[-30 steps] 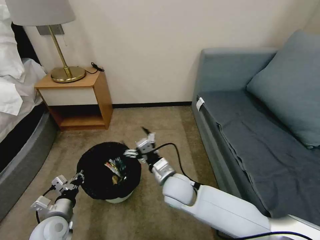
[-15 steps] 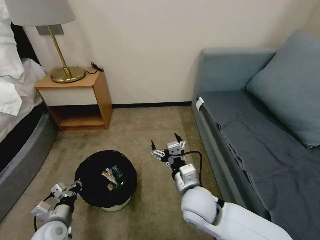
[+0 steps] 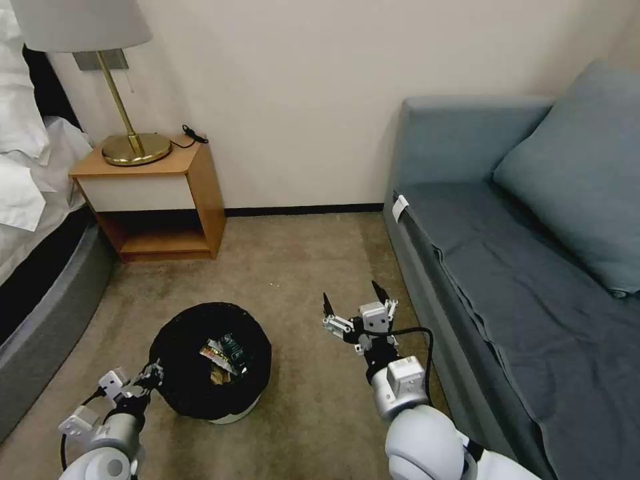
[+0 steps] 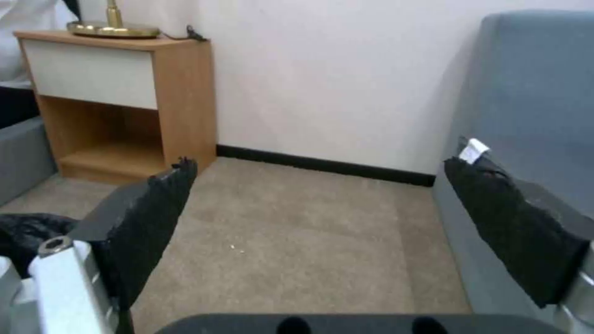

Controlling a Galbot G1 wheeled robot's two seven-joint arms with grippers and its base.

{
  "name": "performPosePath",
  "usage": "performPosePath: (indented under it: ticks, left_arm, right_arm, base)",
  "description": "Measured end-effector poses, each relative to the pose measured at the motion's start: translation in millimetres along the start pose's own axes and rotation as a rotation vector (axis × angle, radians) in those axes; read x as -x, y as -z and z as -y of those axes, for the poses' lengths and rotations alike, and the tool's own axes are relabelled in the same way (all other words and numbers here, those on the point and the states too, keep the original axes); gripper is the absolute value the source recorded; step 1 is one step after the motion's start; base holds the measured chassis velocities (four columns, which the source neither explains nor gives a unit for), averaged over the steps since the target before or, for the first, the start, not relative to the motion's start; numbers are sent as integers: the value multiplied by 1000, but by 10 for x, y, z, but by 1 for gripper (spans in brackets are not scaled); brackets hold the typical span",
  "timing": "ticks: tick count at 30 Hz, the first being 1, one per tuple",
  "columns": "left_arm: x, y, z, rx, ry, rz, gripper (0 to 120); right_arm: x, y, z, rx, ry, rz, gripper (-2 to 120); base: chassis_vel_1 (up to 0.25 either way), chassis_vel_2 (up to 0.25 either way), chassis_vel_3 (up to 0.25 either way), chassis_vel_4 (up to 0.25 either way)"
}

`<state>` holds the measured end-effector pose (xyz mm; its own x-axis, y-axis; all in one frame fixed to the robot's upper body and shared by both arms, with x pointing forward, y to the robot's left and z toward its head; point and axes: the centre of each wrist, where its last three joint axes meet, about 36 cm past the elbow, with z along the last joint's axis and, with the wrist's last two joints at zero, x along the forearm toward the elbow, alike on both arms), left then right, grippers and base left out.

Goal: Pick up the trash bin, then pick up the garbage on the floor and place it into the trash bin.

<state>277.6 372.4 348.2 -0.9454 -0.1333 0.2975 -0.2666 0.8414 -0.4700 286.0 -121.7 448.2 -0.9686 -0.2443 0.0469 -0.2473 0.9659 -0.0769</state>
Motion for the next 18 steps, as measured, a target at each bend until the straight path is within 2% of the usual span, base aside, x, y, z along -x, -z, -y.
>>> performPosePath:
  ticks: [2,4,6,8,9,11,12,13,15,16,18]
  left_arm:
    - [-76,96,64,68,-38,35,52]
    - [-109,129,90,92,-49,44,56]
    - [-202,209,177,148,-70,63,66]
    - [-280,263,243,254,-100,114,76]
    - [-280,263,243,254,-100,114,76]
    - [-342,280,297,399,-152,198,84]
    - [-359,281,315,449,-158,235,90]
    - [-378,280,352,517,-165,301,94]
    - [-383,279,366,531,-166,319,95]
    - [-418,282,448,577,-162,382,99]
    - [-433,276,482,589,-161,398,100]
  right_arm:
    - [-47,-9,22,-1,-6,0,100]
    - [-61,-13,29,0,-8,0,100]
    - [-90,-13,62,3,-18,3,100]
    - [-120,4,105,4,-33,5,100]
    - [-120,4,105,4,-33,5,100]
    - [-140,6,157,-4,-61,13,100]
    - [-151,4,172,-8,-72,18,100]
    - [-179,-5,193,-11,-88,26,100]
    - [-189,-7,199,-13,-92,30,100]
    - [-237,-15,225,-23,-110,54,100]
    - [-265,-25,238,-29,-114,65,100]
  base:
    - [0,0,0,0]
    - [0,0,0,0]
    - [0,0,0,0]
    - [0,0,0,0]
    - [0,0,0,0]
    - [0,0,0,0]
    - [0,0,0,0]
    - [0,0,0,0]
    - [0,0,0,0]
    - [0,0,0,0]
    - [0,0,0,0]
